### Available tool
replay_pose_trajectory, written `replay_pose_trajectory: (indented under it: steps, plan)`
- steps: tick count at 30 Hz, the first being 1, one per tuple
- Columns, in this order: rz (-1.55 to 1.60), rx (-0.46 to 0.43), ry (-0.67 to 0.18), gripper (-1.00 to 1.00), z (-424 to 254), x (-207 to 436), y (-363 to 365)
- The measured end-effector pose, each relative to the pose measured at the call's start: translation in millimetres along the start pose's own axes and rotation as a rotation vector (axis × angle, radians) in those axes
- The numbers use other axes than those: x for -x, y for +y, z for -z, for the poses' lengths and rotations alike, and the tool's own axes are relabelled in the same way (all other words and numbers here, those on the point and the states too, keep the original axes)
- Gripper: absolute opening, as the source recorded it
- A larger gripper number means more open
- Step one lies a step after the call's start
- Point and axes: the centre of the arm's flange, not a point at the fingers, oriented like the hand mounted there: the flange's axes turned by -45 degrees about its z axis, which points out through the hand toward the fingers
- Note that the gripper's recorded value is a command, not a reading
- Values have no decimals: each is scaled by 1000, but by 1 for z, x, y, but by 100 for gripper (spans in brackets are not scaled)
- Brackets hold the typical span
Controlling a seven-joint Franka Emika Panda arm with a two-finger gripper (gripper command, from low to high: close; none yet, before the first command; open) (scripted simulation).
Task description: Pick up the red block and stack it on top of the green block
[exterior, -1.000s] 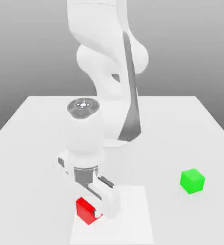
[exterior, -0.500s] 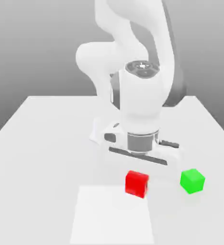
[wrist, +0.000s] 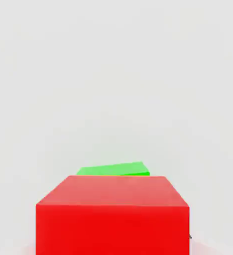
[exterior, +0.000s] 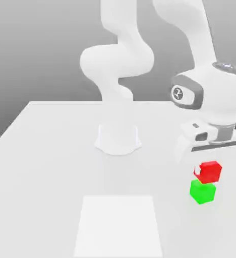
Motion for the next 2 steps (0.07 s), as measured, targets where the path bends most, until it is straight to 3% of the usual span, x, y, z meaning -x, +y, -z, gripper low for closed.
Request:
replay_pose_trajectory:
  steps: [2]
  plan:
    - [0, 0, 0, 100, 0, 0, 0]
